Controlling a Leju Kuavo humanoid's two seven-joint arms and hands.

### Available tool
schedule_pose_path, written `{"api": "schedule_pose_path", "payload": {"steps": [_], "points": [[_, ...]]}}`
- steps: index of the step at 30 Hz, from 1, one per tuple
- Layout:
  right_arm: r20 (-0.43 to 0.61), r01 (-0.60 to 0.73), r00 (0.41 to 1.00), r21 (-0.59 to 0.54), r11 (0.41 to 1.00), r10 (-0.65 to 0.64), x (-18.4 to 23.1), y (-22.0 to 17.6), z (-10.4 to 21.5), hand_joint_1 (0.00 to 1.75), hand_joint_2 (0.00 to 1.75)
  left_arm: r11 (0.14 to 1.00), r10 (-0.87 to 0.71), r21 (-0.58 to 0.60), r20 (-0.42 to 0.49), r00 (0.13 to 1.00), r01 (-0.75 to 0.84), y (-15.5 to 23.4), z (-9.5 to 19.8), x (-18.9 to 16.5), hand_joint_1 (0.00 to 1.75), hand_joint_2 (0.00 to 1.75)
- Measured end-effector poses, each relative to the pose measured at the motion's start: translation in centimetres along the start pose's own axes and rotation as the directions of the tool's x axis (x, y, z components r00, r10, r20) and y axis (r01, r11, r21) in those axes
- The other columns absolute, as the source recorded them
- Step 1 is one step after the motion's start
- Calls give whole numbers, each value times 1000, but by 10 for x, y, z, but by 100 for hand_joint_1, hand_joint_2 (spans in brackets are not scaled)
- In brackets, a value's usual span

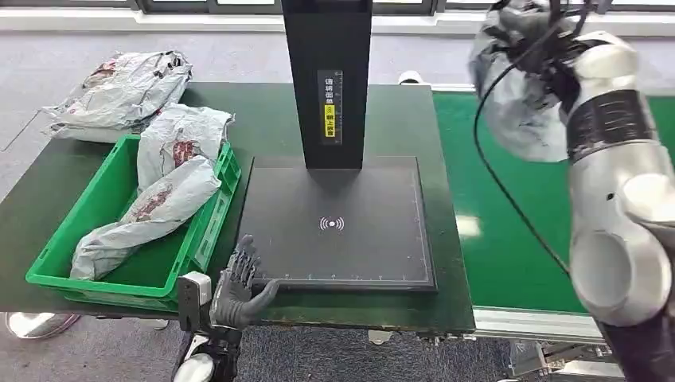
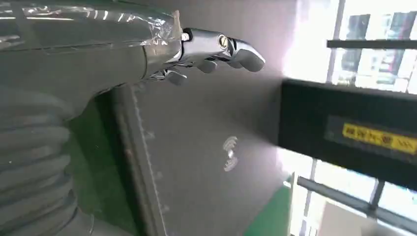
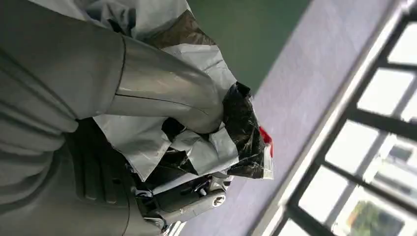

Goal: Moved the parcel from conveyor to table for the left to box.

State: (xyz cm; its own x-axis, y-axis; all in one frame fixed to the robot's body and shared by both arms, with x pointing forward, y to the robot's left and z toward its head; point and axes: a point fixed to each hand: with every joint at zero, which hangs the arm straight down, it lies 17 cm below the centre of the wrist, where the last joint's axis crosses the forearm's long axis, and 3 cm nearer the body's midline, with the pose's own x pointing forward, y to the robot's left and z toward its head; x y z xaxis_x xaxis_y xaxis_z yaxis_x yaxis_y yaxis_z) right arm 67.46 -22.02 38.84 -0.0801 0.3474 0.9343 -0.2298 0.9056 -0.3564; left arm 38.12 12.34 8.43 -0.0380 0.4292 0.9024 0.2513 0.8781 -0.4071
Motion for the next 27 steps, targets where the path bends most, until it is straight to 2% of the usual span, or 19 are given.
{"api": "schedule_pose_path", "payload": {"steps": [3,8,14,15,16,20,27], "points": [[-16,-3,1000,97,995,5,-7,67,-4,175,175,1000,-10,-26,57,998,12,-11,-5,13,0,175],[-39,3,999,215,977,5,-23,141,1,175,175,994,18,-107,180,984,1,-33,-9,54,0,175],[-74,3,997,270,963,17,-49,177,9,175,175,987,31,-162,267,963,13,-50,-7,88,0,175],[-79,7,997,276,961,16,-52,181,10,16,175,985,35,-171,279,960,14,-52,-6,93,0,175],[-80,8,997,278,961,15,-55,183,11,0,175,984,38,-178,286,958,14,-54,-5,95,0,175],[-67,-7,997,253,967,25,-69,191,13,0,175,981,47,-192,299,953,12,-60,-3,100,0,175],[-68,17,998,290,957,3,-74,207,18,0,175,981,50,-194,306,951,11,-60,-1,101,0,175]]}}
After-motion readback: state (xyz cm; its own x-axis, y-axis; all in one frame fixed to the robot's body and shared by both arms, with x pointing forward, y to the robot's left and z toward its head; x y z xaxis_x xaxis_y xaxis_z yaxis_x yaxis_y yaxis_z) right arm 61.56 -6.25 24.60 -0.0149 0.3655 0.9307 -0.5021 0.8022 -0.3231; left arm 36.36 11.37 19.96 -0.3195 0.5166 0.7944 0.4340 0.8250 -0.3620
